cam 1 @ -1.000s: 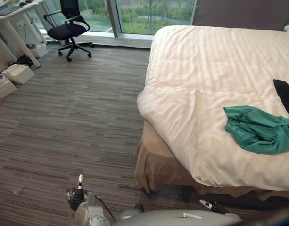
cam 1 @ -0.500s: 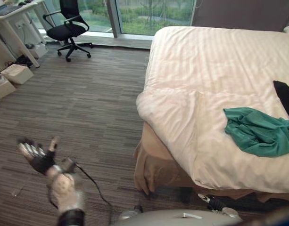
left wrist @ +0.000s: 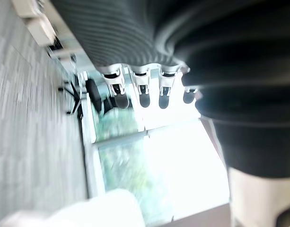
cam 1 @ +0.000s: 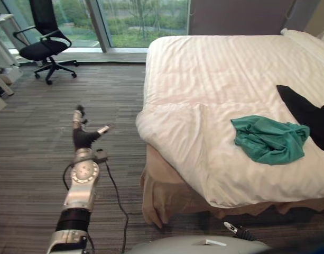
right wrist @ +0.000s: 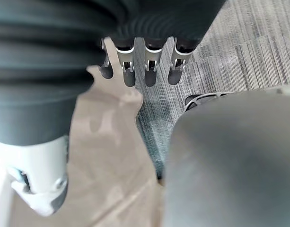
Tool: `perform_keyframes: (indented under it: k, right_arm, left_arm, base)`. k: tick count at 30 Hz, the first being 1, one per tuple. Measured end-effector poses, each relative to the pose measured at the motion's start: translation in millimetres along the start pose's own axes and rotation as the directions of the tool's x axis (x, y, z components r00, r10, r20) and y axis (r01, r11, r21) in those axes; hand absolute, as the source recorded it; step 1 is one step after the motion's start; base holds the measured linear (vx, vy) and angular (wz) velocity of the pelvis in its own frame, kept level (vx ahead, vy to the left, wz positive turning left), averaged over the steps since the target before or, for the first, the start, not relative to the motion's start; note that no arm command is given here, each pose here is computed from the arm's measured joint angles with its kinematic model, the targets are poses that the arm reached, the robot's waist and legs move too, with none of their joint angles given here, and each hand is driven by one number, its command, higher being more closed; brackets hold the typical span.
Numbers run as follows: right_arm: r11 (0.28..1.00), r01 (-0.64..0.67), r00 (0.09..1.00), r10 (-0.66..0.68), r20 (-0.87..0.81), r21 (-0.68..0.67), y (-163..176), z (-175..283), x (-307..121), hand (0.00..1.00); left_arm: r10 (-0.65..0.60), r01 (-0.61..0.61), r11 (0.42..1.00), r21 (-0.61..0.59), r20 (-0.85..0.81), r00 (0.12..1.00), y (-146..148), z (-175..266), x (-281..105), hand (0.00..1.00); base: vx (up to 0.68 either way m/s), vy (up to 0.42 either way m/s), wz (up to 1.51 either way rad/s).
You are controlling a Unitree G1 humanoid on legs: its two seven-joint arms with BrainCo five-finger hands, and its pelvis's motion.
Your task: Tidy the bed and pick cloth on bed and put in laundry
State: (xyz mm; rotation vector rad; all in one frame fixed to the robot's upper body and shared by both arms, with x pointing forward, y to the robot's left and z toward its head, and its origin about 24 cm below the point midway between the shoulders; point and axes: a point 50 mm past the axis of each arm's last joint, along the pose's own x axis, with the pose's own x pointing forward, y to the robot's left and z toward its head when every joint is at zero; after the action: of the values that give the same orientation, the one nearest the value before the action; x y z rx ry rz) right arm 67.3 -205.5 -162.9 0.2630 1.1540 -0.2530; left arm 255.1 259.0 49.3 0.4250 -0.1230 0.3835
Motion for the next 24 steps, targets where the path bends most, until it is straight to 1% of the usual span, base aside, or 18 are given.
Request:
perform_keyframes:
  k: [1,3,6,9,12,15,20,24]
  right_arm:
    - [1.000,0.002,1.000,-0.002,0.003,0.012,-1,0,0,0.00]
    - [1.000,0.005,1.000,-0.005,0.001,0.014,-2,-1,-1,0.00]
    - [1.000,0.019,1.000,-0.019,-0.008,0.005,-7,-4,-2,0.00]
    - [0.999,0.034,0.999,-0.034,-0.018,-0.008,-11,-8,-4,0.00]
    - [0.999,0.042,0.999,-0.042,0.003,-0.016,-11,-2,-4,0.00]
    - [0.998,0.057,0.998,-0.057,0.009,-0.017,-12,-1,-4,0.00]
    - [0.997,0.077,0.997,-0.077,-0.024,-0.017,-17,-7,-7,0.00]
    - [0.996,0.086,0.996,-0.086,-0.018,-0.019,-16,-4,-7,0.00]
  left_arm:
    - [-0.029,0.027,0.996,0.079,0.023,0.999,1,0,2,0.00]
    - [-0.040,0.033,0.989,0.145,0.042,0.998,6,0,10,0.00]
    - [-0.083,0.062,0.983,0.174,0.115,0.990,6,21,33,0.00]
    - [-0.134,0.103,0.975,0.199,0.148,0.980,-2,34,43,0.00]
    - [-0.164,0.129,0.964,0.233,0.138,0.977,-8,37,47,0.00]
    - [-0.201,0.161,0.941,0.296,0.107,0.974,-17,32,49,0.00]
    - [-0.268,0.221,0.886,0.409,0.060,0.962,-34,27,46,0.00]
    - [-0.257,0.211,0.873,0.440,0.046,0.965,-44,31,50,0.00]
  base:
    - [-0.01,-0.023,-0.37]
    - [-0.06,-0.023,-0.36]
    - [-0.06,-0.023,-0.12]
    - [-0.05,-0.017,-0.18]
    - [-0.04,-0.022,-0.21]
    - [-0.03,-0.035,-0.13]
    - [-0.01,-0.016,-0.11]
    - [-0.04,-0.006,-0.16]
